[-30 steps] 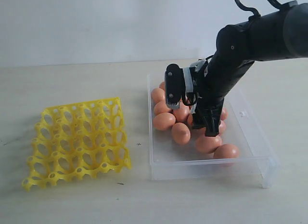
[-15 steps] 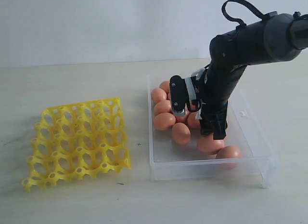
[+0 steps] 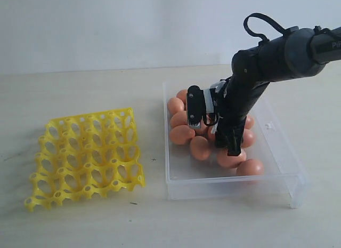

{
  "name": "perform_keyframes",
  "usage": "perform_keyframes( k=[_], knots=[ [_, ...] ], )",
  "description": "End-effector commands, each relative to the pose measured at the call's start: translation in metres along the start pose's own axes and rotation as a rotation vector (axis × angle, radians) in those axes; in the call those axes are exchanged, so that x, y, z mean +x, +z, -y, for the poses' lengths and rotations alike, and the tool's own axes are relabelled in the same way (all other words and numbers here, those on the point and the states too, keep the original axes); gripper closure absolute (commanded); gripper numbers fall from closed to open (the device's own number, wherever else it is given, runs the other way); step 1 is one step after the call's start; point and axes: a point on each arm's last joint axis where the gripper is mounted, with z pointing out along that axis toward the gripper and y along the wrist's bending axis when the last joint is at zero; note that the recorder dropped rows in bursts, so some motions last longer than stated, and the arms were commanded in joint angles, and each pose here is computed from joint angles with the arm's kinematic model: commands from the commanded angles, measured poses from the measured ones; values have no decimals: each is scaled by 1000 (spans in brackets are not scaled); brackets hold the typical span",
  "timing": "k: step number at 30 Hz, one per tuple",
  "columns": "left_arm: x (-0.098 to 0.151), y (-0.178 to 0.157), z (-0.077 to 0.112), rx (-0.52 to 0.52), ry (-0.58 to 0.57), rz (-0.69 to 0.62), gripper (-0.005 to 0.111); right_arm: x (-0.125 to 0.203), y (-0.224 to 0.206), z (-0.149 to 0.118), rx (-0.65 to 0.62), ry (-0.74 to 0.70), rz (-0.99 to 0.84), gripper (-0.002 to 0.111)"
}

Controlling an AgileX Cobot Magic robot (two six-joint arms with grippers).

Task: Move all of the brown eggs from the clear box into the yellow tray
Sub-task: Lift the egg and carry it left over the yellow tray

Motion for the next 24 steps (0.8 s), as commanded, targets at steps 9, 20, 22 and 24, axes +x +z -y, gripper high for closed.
perform_keyframes(
  k=[9,20,22,24],
  knots=[
    [-2,-1,0,5,-4,18,107,-6,-30,11,67,237,82,108],
    [-2,-1,0,5,-4,18,107,-69,-138,27,337,708,642,108],
    [-2,-1,0,5,-4,18,107,-81,-141,21,334,714,682,108],
    [-2,-1,0,5,-4,18,107,-93,-143,16,335,723,719,108]
  ],
)
